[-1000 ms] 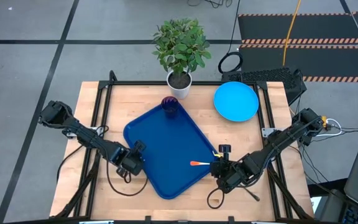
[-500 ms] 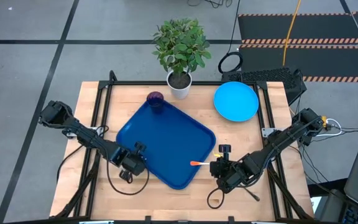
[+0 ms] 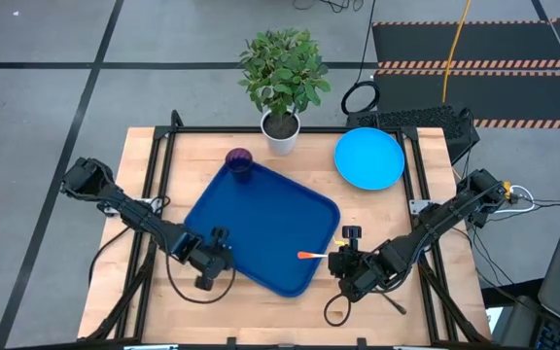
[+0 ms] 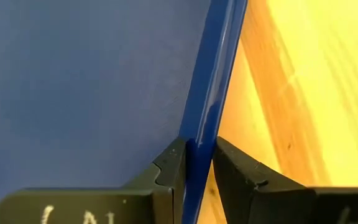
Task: Pick and place plate/cup/fork/spoon on tray
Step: Put the orange fork on the blue tray
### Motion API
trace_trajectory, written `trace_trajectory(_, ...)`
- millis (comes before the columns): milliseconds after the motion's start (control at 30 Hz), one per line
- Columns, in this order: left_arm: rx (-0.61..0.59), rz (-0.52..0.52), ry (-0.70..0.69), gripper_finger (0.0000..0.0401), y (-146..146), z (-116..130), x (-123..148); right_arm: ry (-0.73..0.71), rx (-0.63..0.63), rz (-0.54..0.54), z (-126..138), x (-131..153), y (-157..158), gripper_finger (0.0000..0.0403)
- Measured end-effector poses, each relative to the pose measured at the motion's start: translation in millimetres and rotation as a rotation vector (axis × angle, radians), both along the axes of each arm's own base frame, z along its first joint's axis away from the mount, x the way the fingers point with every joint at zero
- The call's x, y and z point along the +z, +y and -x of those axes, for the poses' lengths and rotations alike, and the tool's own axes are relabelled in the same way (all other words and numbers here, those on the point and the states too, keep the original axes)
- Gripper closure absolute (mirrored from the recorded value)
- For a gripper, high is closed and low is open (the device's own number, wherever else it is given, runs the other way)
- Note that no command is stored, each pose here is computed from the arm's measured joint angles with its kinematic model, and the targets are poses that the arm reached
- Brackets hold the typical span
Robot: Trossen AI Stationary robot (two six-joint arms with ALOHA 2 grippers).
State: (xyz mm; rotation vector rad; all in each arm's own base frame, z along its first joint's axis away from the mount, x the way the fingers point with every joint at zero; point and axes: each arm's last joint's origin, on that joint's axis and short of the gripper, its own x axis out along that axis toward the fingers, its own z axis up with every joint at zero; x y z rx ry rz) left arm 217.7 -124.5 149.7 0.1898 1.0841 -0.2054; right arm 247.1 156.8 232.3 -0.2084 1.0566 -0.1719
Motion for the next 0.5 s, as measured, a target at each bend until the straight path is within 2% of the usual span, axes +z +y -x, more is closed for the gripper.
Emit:
trace_trajectory(233, 0.078, 0.053, -0.022, 0.0325, -2.0, -3.6, -0.6, -0.001, -0.003, -0.002, 0.0, 0.0, 0.0, 0.0403)
trace_trajectory(500, 0.107, 0.087, -0.041, 0.0325, -17.5, -19.7, -26.8, -0.001, -0.004, -0.002, 0.0, 0.0, 0.0, 0.0403)
